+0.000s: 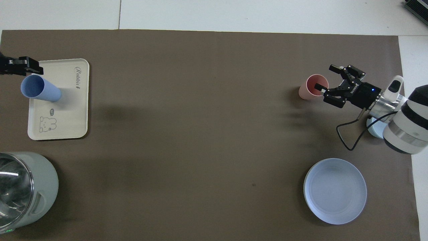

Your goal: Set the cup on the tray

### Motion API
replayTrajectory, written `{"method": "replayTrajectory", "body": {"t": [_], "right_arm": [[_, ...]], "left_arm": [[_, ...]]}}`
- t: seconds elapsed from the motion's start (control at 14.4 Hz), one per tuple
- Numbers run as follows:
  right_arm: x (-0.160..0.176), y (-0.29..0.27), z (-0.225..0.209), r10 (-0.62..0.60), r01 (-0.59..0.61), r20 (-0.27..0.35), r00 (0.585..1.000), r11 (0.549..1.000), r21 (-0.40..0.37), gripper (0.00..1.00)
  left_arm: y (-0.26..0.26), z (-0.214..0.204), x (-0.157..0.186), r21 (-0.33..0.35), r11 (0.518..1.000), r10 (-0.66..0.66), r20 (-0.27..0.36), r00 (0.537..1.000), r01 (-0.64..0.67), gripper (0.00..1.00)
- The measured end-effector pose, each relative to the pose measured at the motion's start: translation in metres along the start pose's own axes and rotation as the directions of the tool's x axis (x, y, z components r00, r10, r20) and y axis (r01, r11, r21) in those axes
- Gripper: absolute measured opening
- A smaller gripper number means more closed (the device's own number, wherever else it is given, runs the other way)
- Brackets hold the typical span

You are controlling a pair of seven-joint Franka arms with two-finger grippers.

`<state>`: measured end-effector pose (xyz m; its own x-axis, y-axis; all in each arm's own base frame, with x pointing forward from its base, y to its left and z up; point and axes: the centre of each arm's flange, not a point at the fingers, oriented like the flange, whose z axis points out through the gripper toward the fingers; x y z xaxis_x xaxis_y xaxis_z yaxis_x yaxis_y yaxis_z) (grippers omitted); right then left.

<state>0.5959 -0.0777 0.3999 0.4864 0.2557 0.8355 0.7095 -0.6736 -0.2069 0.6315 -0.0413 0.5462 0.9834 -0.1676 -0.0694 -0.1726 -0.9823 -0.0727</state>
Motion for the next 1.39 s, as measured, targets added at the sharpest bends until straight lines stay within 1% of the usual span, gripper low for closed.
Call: {"method": "replayTrajectory", "body": {"t": [0.07,0.14,0.21,0.35,0.42,0.56,0.63,0.77,0.84,0.91,1.04,1.18,1.25,1.39], "right_arm": [[0.012,-0.006,-0.009,-0.003,0.003,0.052,0.999,1.000,-0.001,1.00],[0.023,-0.012,-0.015,-0.011,0.012,0.103,0.995,1.000,-0.007,1.00],[0.035,-0.019,-0.020,-0.015,0.019,0.158,0.987,1.000,-0.023,1.00],[0.062,-0.040,-0.019,0.017,0.004,0.282,0.959,0.997,-0.073,1.00],[0.074,-0.053,-0.017,0.050,-0.012,0.349,0.936,0.994,-0.110,1.00],[0.090,-0.077,-0.009,0.123,-0.022,0.473,0.872,0.977,-0.214,1.00],[0.097,-0.088,-0.004,0.163,-0.016,0.518,0.840,0.961,-0.276,1.00],[0.104,-0.107,0.005,0.260,-0.021,0.562,0.785,0.918,-0.396,1.00],[0.105,-0.115,0.009,0.306,-0.031,0.577,0.757,0.899,-0.437,1.00],[0.106,-0.122,0.010,0.362,-0.050,0.585,0.725,0.876,-0.480,1.00],[0.120,-0.129,-0.006,0.483,-0.109,0.572,0.663,0.818,-0.564,1.00],[0.146,-0.131,-0.034,0.544,-0.133,0.559,0.625,0.781,-0.611,1.00],[0.159,-0.133,-0.051,0.563,-0.135,0.561,0.606,0.769,-0.625,1.00],[0.177,-0.137,-0.083,0.603,-0.154,0.570,0.558,0.750,-0.643,1.00]], "left_arm": [[0.013,-0.007,-0.005,0.020,1.000,0.021,0.029,0.999,-0.022,0.53],[0.021,-0.018,-0.011,0.031,0.999,0.034,0.033,0.999,-0.035,0.53],[0.024,-0.032,-0.020,0.035,0.999,0.038,0.029,0.999,-0.040,0.53],[0.020,-0.062,-0.043,0.037,0.999,0.029,0.010,1.000,-0.029,0.53],[0.016,-0.073,-0.052,0.038,0.999,0.021,-0.003,1.000,-0.021,0.53],[0.008,-0.085,-0.065,0.039,0.999,0.005,-0.019,1.000,-0.004,0.53],[0.001,-0.084,-0.067,0.038,0.999,-0.006,-0.016,1.000,0.007,0.53],[-0.023,-0.076,-0.071,0.035,0.999,-0.034,0.000,0.999,0.034,0.53],[-0.038,-0.073,-0.073,0.033,0.999,-0.041,0.004,0.999,0.040,0.53],[-0.050,-0.072,-0.074,0.032,0.998,-0.047,-0.002,0.999,0.047,0.53],[-0.054,-0.074,-0.071,0.034,0.998,-0.047,-0.030,0.998,0.049,0.55],[-0.042,-0.076,-0.068,0.035,0.998,-0.049,-0.043,0.998,0.050,0.56],[-0.033,-0.076,-0.066,0.035,0.998,-0.049,-0.046,0.998,0.051,0.59],[-0.016,-0.077,-0.064,0.035,0.998,-0.045,-0.047,0.998,0.047,0.60]]}}
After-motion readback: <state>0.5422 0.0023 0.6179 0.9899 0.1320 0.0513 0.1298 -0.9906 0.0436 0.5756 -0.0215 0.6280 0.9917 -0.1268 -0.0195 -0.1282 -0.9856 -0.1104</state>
